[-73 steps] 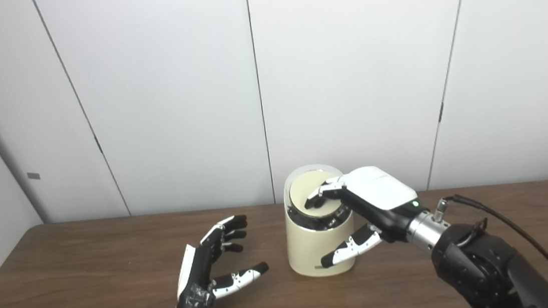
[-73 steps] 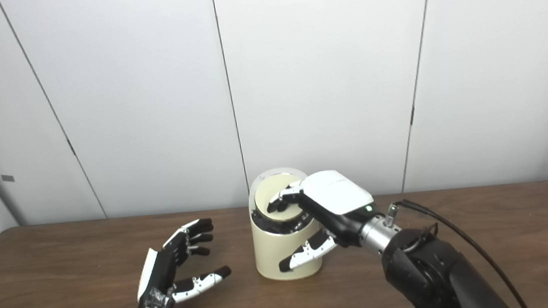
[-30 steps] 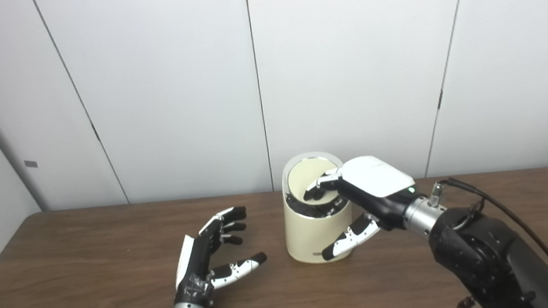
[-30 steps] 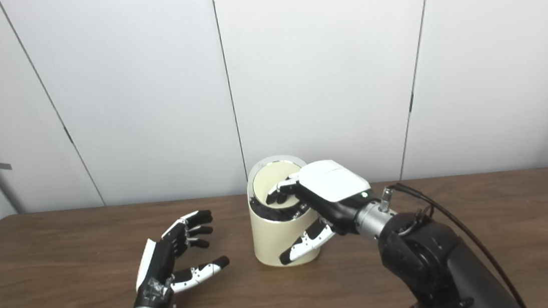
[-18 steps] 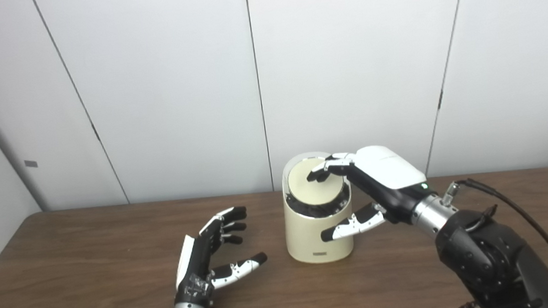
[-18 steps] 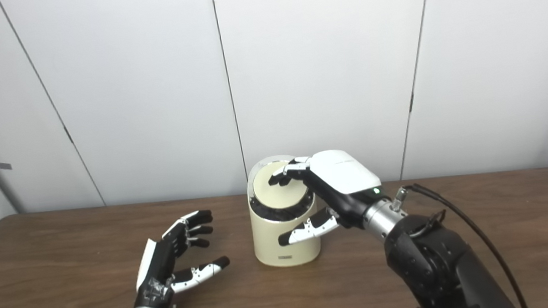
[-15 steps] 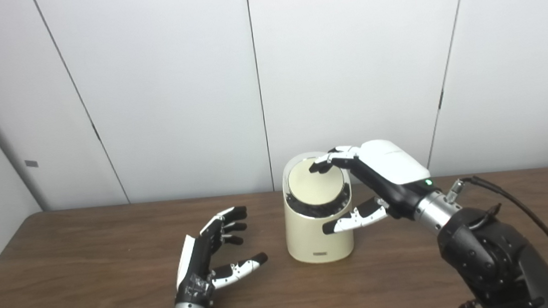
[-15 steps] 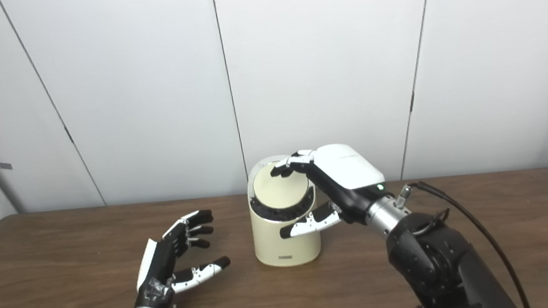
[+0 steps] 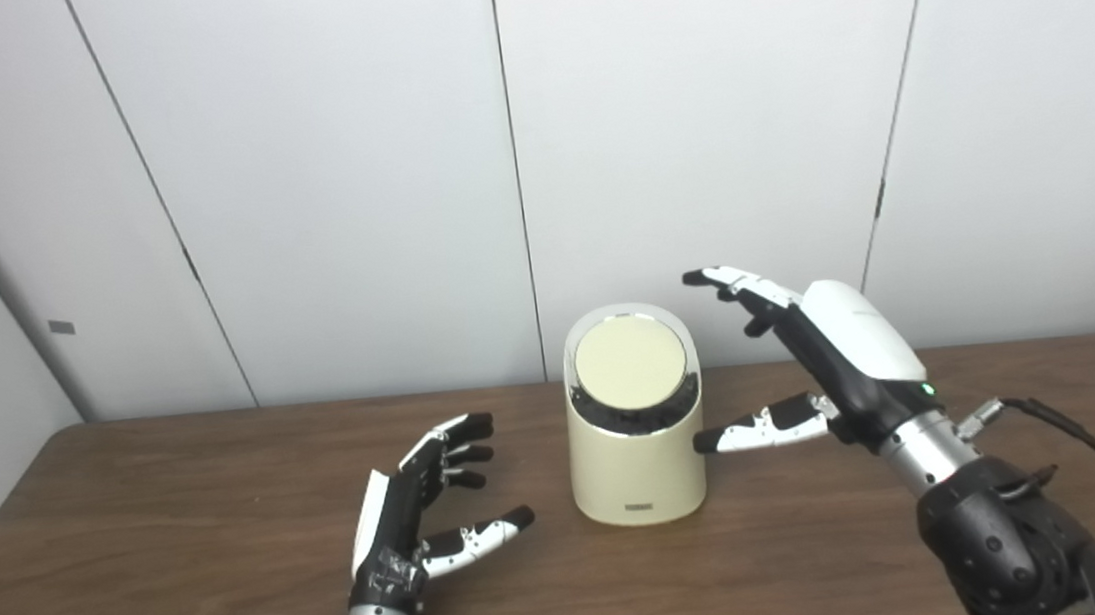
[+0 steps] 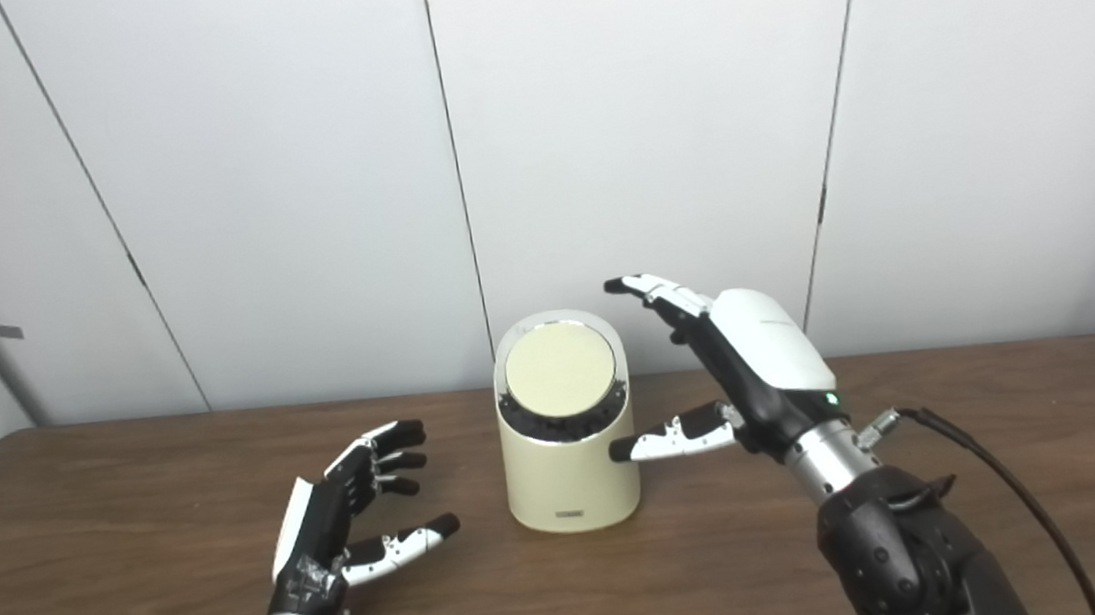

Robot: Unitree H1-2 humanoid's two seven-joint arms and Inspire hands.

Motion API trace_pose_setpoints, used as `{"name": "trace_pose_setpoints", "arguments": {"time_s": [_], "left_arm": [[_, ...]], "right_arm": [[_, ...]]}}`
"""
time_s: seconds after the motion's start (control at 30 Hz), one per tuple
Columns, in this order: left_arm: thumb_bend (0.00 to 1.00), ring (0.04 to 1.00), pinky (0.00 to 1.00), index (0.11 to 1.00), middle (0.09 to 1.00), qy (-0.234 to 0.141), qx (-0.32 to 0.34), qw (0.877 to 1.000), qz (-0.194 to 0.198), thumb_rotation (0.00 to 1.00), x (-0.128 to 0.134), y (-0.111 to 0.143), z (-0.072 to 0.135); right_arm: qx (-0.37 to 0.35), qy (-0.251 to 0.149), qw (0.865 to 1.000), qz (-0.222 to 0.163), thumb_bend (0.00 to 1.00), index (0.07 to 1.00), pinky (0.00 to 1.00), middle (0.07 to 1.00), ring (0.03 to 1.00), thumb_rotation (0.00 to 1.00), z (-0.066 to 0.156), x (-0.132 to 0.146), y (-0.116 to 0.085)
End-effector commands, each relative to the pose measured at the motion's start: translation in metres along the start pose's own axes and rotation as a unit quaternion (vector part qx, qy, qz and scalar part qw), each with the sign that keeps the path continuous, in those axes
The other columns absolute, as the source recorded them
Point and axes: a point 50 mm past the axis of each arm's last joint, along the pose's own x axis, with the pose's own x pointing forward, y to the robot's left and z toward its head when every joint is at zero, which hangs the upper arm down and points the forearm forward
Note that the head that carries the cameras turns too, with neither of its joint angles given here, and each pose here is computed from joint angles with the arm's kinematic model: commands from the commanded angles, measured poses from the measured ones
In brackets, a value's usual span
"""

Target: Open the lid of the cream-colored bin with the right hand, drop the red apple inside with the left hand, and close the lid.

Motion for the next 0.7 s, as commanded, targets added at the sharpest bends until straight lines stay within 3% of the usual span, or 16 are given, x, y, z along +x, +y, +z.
{"name": "trace_pose_setpoints", "arguments": {"time_s": [0.0,0.17,0.4,0.53,0.67], "left_arm": [[0.71,0.726,0.62,0.782,0.776,0.013,0.001,1.000,0.001,0.00,-0.013,0.004,-0.009],[0.71,0.731,0.63,0.777,0.772,0.012,0.003,1.000,-0.004,0.00,-0.013,0.004,-0.008],[0.71,0.722,0.61,0.785,0.777,0.006,-0.003,1.000,-0.001,0.00,-0.012,0.006,-0.004],[0.71,0.698,0.59,0.777,0.762,0.000,-0.009,1.000,-0.002,0.00,-0.012,0.007,-0.002],[0.72,0.693,0.59,0.774,0.755,-0.004,-0.005,1.000,-0.004,0.00,-0.012,0.008,0.000]], "right_arm": [[0.018,-0.020,0.999,-0.027,0.68,0.855,0.68,0.877,0.820,0.21,0.003,0.001,-0.002],[0.063,0.014,0.997,-0.044,0.68,0.865,0.72,0.877,0.837,0.18,-0.008,-0.014,0.014],[0.107,0.047,0.991,-0.069,0.68,0.871,0.69,0.863,0.817,0.22,-0.025,-0.032,0.033],[0.118,0.055,0.989,-0.075,0.69,0.880,0.71,0.865,0.824,0.31,-0.031,-0.042,0.041],[0.141,0.069,0.984,-0.084,0.71,0.872,0.75,0.869,0.828,0.32,-0.036,-0.050,0.050]]}}
